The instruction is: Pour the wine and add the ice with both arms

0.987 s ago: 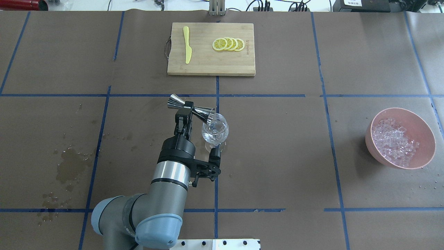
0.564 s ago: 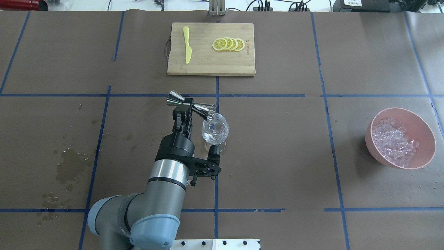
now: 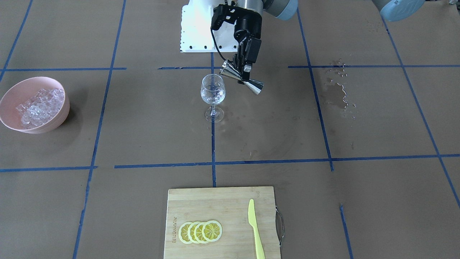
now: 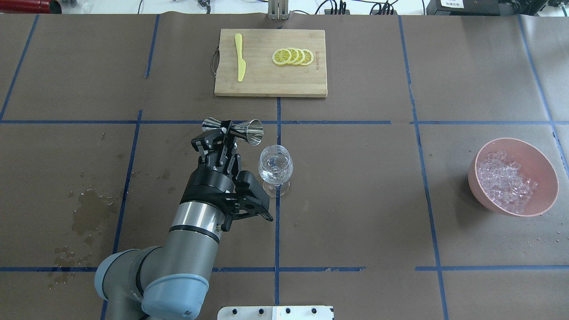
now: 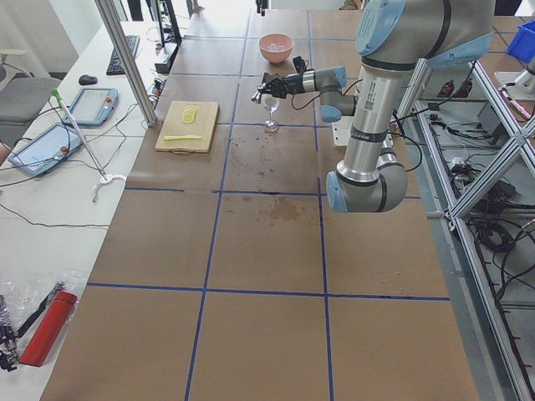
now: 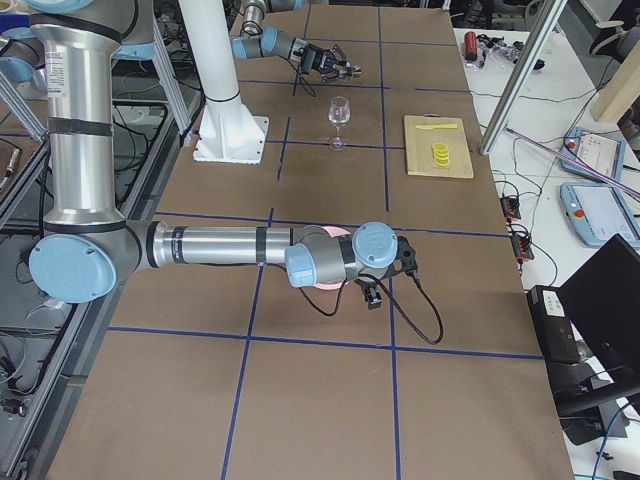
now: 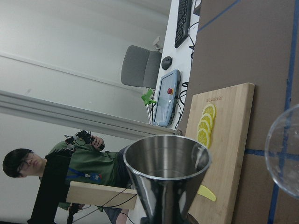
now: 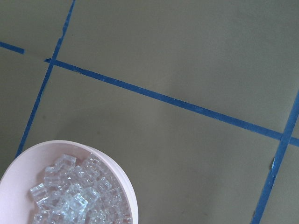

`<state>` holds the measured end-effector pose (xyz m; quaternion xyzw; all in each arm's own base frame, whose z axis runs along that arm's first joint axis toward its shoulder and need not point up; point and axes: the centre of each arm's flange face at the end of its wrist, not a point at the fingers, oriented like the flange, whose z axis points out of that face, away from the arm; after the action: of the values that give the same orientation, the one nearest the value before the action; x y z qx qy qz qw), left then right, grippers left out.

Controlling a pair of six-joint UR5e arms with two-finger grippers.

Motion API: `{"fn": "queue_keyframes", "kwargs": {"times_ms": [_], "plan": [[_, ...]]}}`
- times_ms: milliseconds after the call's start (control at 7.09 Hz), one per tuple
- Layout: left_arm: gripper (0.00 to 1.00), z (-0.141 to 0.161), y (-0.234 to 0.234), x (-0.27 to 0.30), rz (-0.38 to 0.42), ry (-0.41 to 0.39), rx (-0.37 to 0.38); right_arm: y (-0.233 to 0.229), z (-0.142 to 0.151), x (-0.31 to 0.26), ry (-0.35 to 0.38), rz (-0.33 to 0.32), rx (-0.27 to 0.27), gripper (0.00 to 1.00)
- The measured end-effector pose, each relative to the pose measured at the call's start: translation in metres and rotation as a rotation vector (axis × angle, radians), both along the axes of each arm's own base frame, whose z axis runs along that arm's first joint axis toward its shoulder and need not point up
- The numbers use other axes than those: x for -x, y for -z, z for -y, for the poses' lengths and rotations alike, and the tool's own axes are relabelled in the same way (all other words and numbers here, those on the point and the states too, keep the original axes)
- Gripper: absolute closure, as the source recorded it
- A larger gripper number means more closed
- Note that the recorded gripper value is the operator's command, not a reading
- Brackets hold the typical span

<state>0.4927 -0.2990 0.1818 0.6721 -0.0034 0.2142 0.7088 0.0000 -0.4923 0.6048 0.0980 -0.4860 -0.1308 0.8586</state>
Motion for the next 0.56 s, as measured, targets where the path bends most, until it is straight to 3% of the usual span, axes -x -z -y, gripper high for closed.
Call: {"fn": "queue_keyframes", "kwargs": {"times_ms": [282,564], "plan": [[1.0,-0.004,-0.05,0.025,-0.303,0.003,0.047,0.018,0.004,0.003,-0.061,0.006,0.071,0.0],[1.0,-0.011,-0.141,0.073,-0.598,-0.003,0.069,0.037,0.004,0.009,-0.099,0.013,0.118,0.0]]}}
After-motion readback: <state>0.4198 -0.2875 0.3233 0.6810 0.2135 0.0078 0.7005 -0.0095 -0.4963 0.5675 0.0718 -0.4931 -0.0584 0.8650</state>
